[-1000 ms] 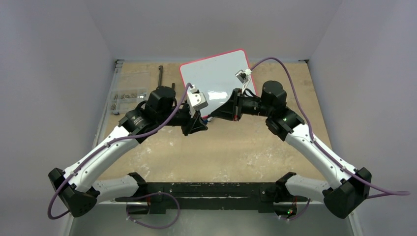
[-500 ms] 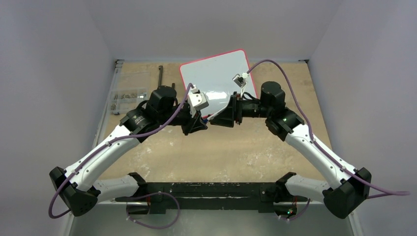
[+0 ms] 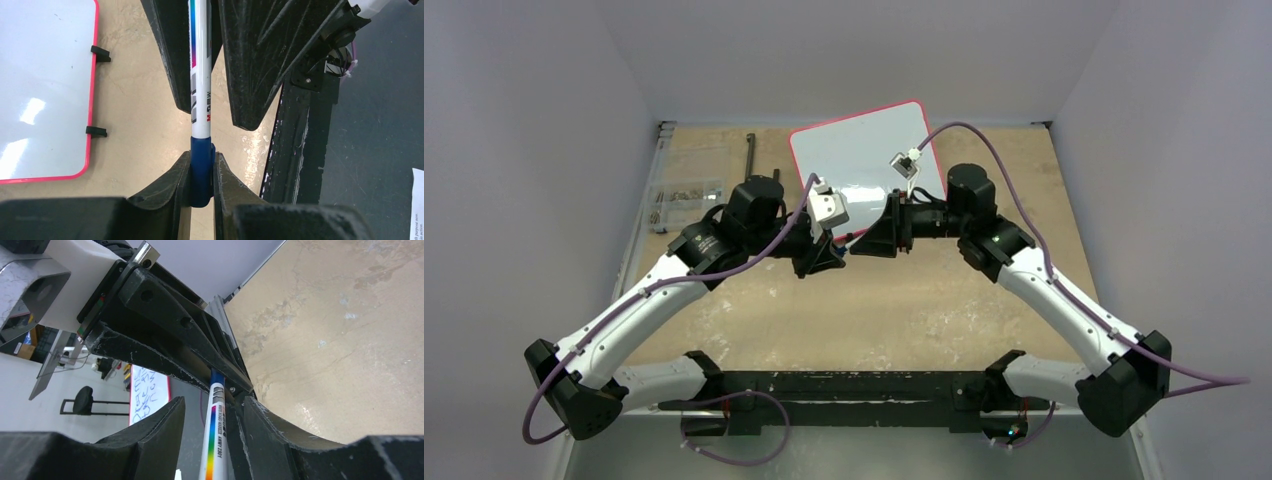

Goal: Write a sentence on the whiteboard

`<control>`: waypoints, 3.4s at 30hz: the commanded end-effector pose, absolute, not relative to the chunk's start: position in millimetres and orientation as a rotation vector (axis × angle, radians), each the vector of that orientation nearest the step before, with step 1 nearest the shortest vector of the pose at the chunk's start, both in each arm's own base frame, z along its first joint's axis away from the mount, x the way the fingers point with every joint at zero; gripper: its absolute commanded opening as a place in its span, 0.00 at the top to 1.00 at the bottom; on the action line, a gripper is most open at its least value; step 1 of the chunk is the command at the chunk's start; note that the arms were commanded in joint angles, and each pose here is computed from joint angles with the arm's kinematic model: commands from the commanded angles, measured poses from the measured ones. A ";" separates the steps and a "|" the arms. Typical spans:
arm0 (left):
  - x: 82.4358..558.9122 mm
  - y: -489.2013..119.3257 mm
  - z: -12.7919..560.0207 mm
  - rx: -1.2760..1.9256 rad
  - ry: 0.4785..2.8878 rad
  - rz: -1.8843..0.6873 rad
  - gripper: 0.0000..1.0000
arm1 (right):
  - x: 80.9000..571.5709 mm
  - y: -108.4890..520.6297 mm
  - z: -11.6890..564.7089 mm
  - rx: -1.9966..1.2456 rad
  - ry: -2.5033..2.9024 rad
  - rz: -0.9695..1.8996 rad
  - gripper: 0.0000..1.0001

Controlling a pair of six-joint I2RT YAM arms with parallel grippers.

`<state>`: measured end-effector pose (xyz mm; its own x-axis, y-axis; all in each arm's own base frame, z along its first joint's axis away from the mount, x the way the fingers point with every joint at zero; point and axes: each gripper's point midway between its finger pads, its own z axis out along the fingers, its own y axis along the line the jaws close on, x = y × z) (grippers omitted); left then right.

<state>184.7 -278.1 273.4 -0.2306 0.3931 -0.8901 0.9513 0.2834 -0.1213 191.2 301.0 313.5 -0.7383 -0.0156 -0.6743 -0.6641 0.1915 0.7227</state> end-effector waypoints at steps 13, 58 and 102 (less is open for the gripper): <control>191.2 -285.9 279.1 1.262 1.739 -0.908 1.00 | 185.0 306.2 329.7 -0.704 1.871 1.644 0.64; 190.4 -281.6 278.4 1.250 1.708 -0.833 1.00 | 200.9 303.6 316.8 -0.533 1.956 1.491 1.00; 204.5 -295.5 136.1 0.831 2.223 -0.648 1.00 | 254.1 142.9 314.0 0.091 1.891 0.813 1.00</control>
<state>194.5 -290.4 178.0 -0.4303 0.4473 -0.7841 0.8230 0.5511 -0.1373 247.0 159.0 313.1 -0.5307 0.3668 -0.7640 -0.3467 0.7286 0.5907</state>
